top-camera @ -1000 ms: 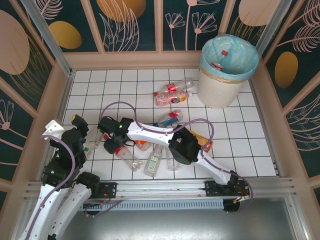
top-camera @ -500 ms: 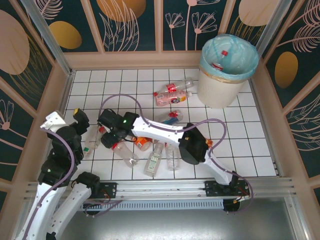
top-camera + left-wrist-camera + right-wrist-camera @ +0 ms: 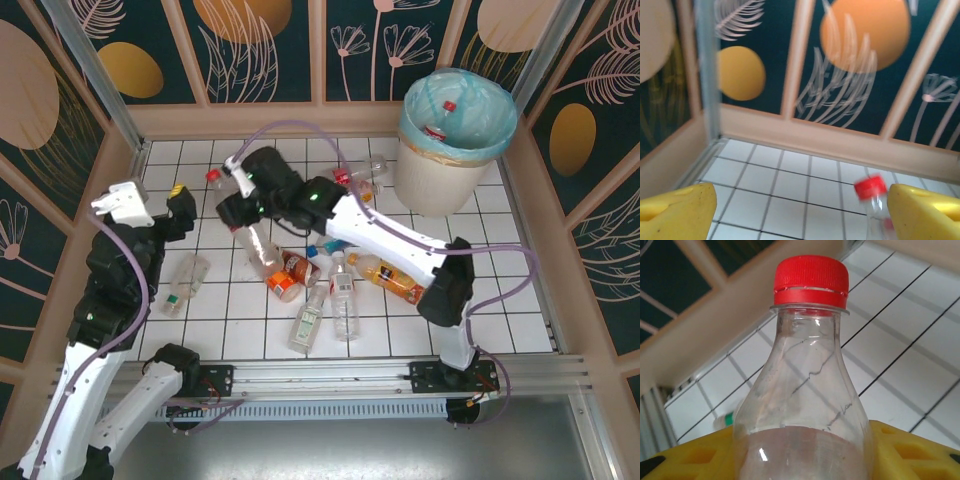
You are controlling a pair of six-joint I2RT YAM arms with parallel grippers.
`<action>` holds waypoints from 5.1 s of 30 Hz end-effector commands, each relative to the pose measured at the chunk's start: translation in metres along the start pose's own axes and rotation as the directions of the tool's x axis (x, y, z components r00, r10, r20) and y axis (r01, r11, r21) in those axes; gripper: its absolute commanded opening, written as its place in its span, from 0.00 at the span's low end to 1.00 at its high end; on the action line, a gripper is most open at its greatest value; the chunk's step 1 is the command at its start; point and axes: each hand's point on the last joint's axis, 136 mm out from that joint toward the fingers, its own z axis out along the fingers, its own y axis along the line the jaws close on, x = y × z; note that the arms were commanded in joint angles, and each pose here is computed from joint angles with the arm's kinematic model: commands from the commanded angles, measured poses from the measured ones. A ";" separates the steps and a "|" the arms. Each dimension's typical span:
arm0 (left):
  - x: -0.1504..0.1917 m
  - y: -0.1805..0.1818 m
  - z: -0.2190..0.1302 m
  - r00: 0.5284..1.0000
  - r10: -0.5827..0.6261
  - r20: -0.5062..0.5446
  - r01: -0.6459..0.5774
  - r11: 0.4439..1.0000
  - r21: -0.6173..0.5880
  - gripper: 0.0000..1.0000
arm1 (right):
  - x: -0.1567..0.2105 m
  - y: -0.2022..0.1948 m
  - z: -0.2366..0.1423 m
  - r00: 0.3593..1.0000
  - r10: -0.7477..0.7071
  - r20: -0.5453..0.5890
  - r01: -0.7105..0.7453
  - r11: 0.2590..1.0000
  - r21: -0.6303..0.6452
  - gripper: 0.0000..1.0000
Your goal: Put the plastic bottles in the bin
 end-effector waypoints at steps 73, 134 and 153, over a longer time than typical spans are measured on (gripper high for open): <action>0.113 -0.266 0.088 0.937 0.098 -0.336 0.142 0.772 0.620 0.85 | -0.034 -0.405 -0.343 0.791 -0.383 0.478 -0.392 0.282 0.876 0.74; 0.200 -0.168 0.060 0.807 0.206 -0.554 0.018 0.928 0.372 0.87 | 0.117 -0.194 -0.107 0.981 0.173 -0.085 -0.136 0.933 0.332 0.62; 0.248 -0.138 0.052 0.759 0.209 -0.617 -0.010 0.951 0.310 0.86 | 0.257 -0.163 -0.039 0.766 0.482 -0.426 -0.321 0.860 0.396 0.47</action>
